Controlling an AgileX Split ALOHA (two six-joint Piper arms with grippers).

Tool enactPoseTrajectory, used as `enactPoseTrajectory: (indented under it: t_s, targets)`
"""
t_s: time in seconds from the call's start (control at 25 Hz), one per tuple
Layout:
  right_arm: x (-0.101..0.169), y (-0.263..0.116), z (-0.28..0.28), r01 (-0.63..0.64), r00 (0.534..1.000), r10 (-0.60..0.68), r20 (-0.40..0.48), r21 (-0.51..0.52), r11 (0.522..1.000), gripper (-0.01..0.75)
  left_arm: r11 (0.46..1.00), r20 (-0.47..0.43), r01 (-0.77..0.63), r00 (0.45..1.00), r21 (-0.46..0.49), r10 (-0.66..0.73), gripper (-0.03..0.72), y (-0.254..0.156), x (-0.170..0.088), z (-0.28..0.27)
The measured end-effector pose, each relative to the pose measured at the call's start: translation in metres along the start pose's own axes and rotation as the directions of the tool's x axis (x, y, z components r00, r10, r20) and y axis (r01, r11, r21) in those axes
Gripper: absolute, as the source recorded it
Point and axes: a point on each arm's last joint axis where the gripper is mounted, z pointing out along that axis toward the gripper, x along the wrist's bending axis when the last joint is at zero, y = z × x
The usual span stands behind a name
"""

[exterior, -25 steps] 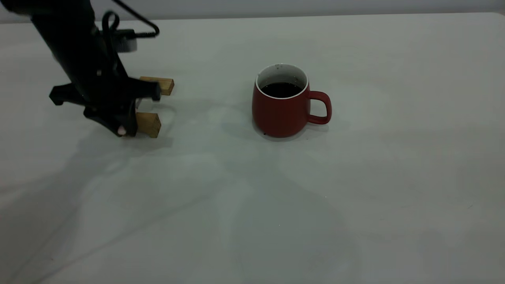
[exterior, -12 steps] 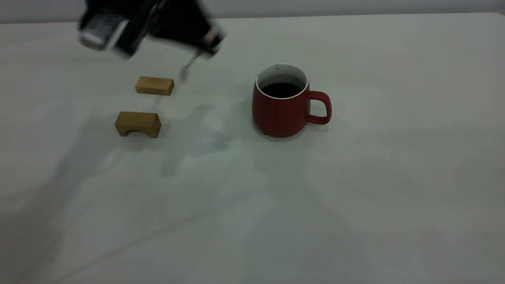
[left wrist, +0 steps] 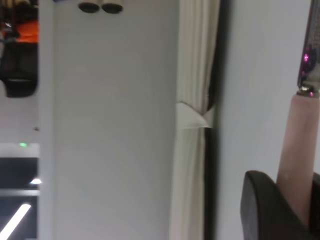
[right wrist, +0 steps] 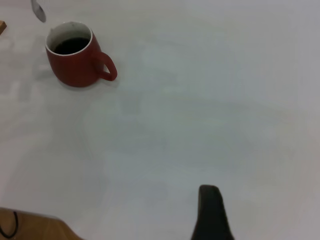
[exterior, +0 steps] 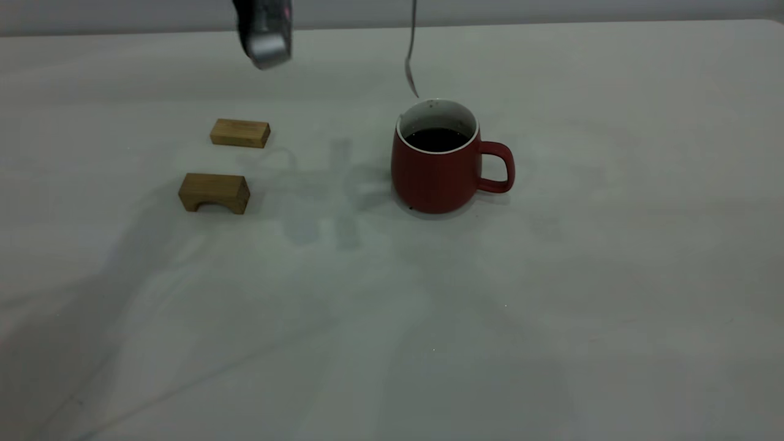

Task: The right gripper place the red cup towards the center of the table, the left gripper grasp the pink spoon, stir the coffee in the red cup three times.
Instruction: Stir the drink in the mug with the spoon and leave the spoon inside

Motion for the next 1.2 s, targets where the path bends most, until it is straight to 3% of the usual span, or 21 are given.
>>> enactPoseTrajectory:
  t_s: [0.44,0.64,0.8,0.96,1.2]
  targets:
    - [0.000,0.000,0.000,-0.001,1.000,0.001,0.000,0.000,1.000,0.587,0.998,0.008,-0.042,0.999,-0.048,0.042,0.168,0.053,-0.009,0.024]
    - [0.000,0.000,0.000,-0.001,1.000,0.001,0.000,0.000,1.000,0.587,0.997,0.010,0.002,1.000,-0.073,-0.001,0.168,0.070,-0.011,0.032]
    - [0.000,0.000,0.000,-0.001,1.000,0.001,0.000,0.000,1.000,0.586,0.991,0.057,-0.044,0.997,-0.124,0.052,0.168,0.073,-0.020,0.034]
    - [0.000,0.000,0.000,-0.001,1.000,0.001,0.000,0.000,1.000,0.586,0.990,0.034,-0.091,0.995,-0.108,0.095,0.168,0.067,-0.018,0.042]
    - [0.000,0.000,0.000,-0.001,1.000,0.001,0.000,0.000,1.000,0.586,0.995,-0.030,0.046,0.998,-0.093,-0.049,0.168,0.063,-0.006,0.051]
